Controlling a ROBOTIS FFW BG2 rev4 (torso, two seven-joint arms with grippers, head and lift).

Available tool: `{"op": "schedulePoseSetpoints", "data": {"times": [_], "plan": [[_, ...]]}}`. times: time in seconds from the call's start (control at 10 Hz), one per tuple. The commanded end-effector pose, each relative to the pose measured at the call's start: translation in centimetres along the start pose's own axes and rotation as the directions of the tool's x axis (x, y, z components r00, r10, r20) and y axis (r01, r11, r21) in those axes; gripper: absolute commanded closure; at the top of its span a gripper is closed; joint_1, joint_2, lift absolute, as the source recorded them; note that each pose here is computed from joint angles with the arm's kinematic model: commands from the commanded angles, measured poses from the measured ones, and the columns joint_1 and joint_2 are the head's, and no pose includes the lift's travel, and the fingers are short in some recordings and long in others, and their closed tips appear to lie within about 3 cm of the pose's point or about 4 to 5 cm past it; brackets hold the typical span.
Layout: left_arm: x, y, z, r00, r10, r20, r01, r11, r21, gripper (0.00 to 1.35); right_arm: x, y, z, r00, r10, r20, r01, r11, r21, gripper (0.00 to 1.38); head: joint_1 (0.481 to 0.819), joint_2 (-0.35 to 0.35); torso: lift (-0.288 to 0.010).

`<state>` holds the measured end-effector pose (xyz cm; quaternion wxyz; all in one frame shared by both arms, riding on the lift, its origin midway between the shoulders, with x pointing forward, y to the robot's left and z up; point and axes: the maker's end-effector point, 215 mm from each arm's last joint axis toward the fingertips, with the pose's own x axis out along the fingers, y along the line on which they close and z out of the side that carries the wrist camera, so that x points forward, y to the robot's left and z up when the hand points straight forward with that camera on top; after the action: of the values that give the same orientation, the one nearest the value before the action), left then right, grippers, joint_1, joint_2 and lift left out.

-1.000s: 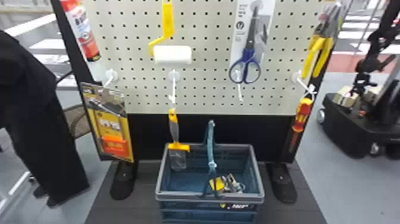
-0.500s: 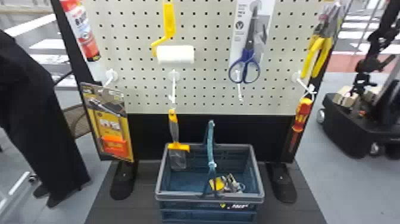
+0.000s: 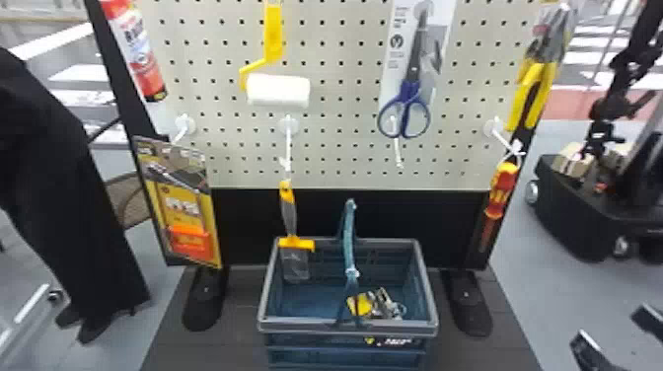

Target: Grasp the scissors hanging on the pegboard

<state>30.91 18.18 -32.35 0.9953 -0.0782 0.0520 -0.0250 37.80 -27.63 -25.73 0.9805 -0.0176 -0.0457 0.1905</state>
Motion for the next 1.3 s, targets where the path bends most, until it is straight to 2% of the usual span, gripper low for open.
{"op": "schedulePoseSetpoints", "data": {"times": [0.0,0.5,0.8,1.2], "plan": [[0.1,0.0,0.0,1.0,-0.001,0.001,0.001,1.0,0.0,0.29,1.3,1.3,3.5,0.999,0.034,0.018,-0.033,0.999,-0.027,0.32,0.549,0.0,-0.1],[0.5,-0.7,0.3,1.0,-0.021,0.009,0.021,1.0,-0.006,0.29,7.4,4.5,8.9,0.974,0.189,0.127,-0.187,0.982,-0.034,0.32,0.549,0.0,-0.1],[0.8,-1.1,0.7,0.999,-0.027,0.019,0.027,1.0,-0.01,0.29,9.5,5.9,10.3,0.955,0.245,0.166,-0.245,0.969,-0.02,0.32,0.549,0.0,-0.1],[1.1,-2.1,1.0,0.999,-0.043,0.026,0.044,0.998,-0.036,0.29,13.2,8.2,13.1,0.908,0.342,0.242,-0.346,0.938,-0.025,0.32,0.549,0.0,-0.1]]}}
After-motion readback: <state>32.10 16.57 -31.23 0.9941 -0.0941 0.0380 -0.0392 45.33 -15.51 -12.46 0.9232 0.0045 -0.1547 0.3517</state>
